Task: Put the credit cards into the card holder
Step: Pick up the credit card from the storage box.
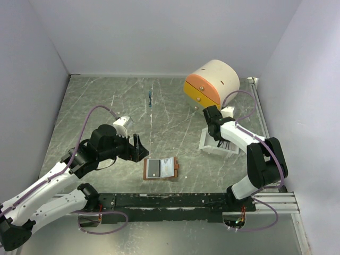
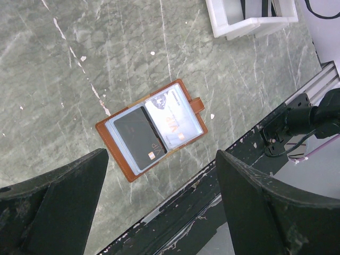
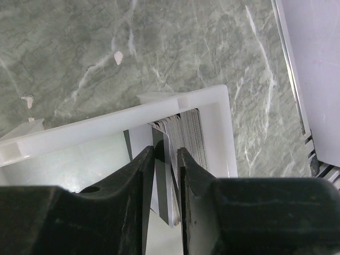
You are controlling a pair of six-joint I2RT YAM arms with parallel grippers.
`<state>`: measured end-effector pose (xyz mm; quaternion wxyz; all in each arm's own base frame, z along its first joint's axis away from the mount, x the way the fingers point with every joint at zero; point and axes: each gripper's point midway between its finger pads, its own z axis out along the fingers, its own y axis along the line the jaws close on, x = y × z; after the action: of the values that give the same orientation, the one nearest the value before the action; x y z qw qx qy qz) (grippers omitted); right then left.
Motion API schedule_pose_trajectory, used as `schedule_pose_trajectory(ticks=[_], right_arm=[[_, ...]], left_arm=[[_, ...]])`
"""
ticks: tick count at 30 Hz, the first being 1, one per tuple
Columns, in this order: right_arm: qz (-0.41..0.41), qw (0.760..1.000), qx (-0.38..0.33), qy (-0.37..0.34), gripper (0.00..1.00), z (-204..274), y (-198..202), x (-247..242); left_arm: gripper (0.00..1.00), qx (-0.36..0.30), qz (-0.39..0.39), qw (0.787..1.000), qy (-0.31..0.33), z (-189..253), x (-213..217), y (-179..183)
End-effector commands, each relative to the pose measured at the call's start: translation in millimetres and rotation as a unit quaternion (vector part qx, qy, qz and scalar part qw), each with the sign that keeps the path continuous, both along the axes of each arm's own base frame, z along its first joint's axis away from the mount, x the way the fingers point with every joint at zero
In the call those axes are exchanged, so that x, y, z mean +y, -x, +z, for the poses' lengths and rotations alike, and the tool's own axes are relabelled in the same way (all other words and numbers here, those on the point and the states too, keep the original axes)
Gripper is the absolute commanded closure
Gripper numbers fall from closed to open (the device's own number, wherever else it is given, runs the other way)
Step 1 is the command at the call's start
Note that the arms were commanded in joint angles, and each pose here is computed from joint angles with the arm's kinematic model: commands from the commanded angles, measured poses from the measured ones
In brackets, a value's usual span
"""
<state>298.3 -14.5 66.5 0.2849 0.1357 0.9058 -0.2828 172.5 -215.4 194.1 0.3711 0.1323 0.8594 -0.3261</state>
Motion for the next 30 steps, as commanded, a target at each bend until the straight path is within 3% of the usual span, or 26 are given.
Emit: schedule_pose_trajectory(ticks=[1,16,22,30], right_arm=[[-0.001,1.0,-0.023,0.005,0.77,14.8,-9.8,-2.9],[0.01,0.999,-0.032,-0.005,0.89,21.6,-18.0,2.2],[0.037,0.996,-0.051,-0.057,1.0,28.2,-24.6,20.0],[0.068,0.986,-0.085,-0.128,1.0,47.6,-25.7,41.9]], left_arm=[[0.06,0.001,0.005,1.0,-0.004,-3.4,1.5,0.6],[0.06,0.004,0.006,1.0,-0.006,-5.4,1.0,-0.2],[0.06,0.005,0.007,1.0,-0.007,-6.7,1.5,-0.3],[0.07,0.005,0.01,1.0,-0.007,-6.7,2.1,-0.6]])
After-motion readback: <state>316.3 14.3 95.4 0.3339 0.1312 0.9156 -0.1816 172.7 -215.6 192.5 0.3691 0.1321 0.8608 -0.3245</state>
